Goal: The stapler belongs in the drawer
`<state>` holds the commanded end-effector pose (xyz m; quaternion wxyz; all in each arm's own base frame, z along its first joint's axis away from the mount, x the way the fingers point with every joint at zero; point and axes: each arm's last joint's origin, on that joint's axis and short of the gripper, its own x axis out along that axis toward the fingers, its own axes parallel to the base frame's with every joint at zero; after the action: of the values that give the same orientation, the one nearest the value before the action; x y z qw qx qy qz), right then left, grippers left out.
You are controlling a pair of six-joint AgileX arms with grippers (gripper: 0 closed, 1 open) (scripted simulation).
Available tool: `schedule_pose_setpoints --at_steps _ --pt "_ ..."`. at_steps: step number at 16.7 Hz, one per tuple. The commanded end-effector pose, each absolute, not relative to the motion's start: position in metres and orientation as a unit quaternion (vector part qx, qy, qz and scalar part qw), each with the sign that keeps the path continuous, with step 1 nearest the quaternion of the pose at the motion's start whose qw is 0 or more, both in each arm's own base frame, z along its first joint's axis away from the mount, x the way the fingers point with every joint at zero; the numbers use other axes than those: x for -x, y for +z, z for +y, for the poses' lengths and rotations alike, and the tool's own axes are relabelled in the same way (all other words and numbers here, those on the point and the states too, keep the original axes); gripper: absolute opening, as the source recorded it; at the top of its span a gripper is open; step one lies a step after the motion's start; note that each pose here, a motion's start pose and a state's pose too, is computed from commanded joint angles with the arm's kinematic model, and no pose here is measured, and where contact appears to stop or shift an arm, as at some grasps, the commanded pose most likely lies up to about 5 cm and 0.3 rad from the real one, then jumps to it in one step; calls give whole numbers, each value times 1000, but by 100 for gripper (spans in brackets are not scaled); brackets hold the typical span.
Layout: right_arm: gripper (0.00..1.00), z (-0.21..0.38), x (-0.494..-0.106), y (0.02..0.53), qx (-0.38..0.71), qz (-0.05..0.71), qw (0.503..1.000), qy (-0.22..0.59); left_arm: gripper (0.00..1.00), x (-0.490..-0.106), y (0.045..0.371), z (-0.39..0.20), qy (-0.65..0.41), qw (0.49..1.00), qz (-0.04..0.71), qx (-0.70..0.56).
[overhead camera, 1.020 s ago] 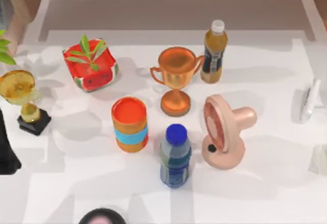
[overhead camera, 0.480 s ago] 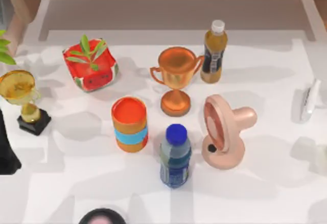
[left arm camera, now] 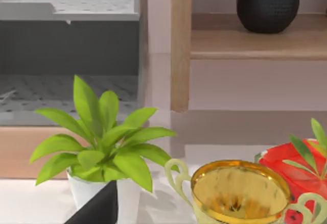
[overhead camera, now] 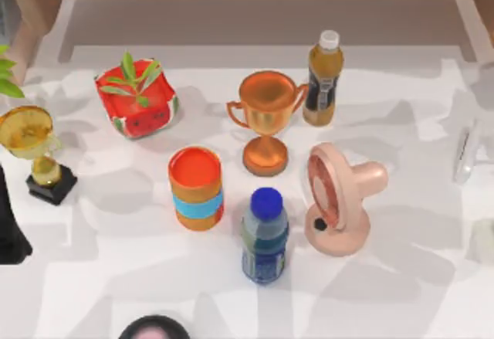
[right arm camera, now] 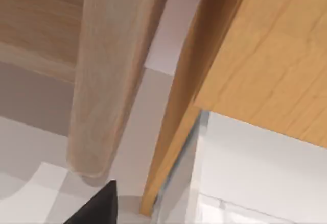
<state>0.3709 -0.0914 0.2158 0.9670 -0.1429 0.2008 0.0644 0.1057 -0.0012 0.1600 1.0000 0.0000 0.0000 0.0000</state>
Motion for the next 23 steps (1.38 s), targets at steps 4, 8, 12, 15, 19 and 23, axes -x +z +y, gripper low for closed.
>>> schedule_pose_setpoints --at_steps 4,8,12,15,19,23 --pt "100 -36 -402 215 7 344 935 82 100 -106 160 -1 0 1000 0 0" --pt "100 10 -417 208 -81 486 869 45 100 -106 160 -1 0 1000 0 0" --pt "100 36 -419 199 -124 597 792 -28 100 -106 160 -1 0 1000 0 0" --pt "100 41 -417 193 -137 654 739 -86 100 -106 160 -1 0 1000 0 0" --pt "100 36 -415 189 -142 690 697 -135 100 -106 160 -1 0 1000 0 0" --pt "100 36 -414 189 -142 693 693 -139 100 -106 160 -1 0 1000 0 0"
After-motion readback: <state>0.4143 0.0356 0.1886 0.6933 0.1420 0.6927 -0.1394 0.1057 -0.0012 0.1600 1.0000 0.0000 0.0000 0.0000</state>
